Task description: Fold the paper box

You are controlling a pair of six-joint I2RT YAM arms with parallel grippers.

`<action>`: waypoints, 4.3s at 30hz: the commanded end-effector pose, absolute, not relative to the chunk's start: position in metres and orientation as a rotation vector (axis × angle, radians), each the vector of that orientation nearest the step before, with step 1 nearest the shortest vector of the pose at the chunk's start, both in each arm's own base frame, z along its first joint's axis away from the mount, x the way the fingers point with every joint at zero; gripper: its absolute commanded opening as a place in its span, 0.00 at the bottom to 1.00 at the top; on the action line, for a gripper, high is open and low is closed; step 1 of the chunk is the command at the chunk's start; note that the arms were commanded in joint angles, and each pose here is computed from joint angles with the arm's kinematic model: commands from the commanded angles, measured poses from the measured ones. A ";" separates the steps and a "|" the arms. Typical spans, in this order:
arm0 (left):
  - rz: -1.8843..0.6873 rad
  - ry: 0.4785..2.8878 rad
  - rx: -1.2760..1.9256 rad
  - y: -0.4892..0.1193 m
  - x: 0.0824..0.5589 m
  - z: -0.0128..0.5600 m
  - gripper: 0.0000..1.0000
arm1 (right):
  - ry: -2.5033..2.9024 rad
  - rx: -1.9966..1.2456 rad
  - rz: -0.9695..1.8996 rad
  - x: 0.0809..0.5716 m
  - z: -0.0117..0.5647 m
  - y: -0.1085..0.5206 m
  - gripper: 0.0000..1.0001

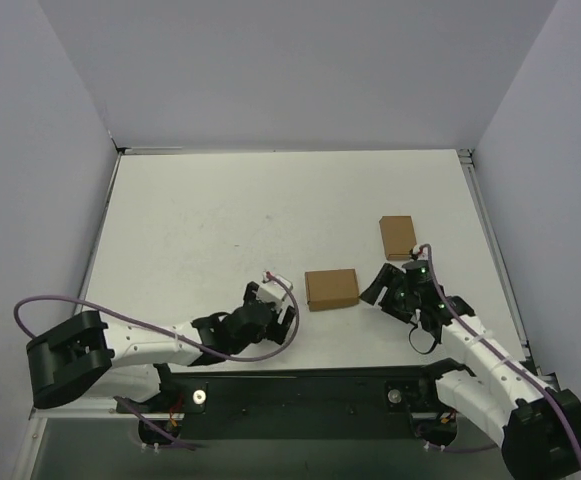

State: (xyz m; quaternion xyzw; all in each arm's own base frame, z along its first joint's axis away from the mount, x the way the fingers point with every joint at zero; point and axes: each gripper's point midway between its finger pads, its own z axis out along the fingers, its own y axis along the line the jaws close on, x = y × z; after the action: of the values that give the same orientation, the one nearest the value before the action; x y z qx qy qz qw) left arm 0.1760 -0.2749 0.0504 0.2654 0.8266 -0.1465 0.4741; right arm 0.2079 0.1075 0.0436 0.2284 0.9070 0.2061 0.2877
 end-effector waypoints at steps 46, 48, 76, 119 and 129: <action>-1.188 2.173 0.422 -0.366 0.306 0.043 0.61 | 2.474 -0.024 0.456 0.208 -0.001 0.217 0.21; -1.222 2.155 0.424 -0.368 0.301 0.047 0.60 | 2.474 -0.009 0.441 0.210 -0.002 0.215 0.20; -1.480 2.154 0.374 -0.396 0.186 0.046 0.52 | 2.417 0.053 0.421 0.230 -0.014 0.205 0.18; -1.107 2.187 0.537 -0.363 0.286 0.054 0.60 | 2.476 0.325 0.593 0.250 0.009 0.157 0.14; -1.140 2.142 0.654 -0.369 0.282 0.043 0.51 | 2.518 0.282 0.567 0.256 -0.010 0.161 0.04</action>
State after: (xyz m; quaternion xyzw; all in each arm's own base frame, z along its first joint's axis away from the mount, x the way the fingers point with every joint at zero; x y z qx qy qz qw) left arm 0.2803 -0.3550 0.0349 0.2007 0.8425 -0.4020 0.2973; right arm 0.2549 0.1644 0.0055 0.1145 0.9239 0.2315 0.2824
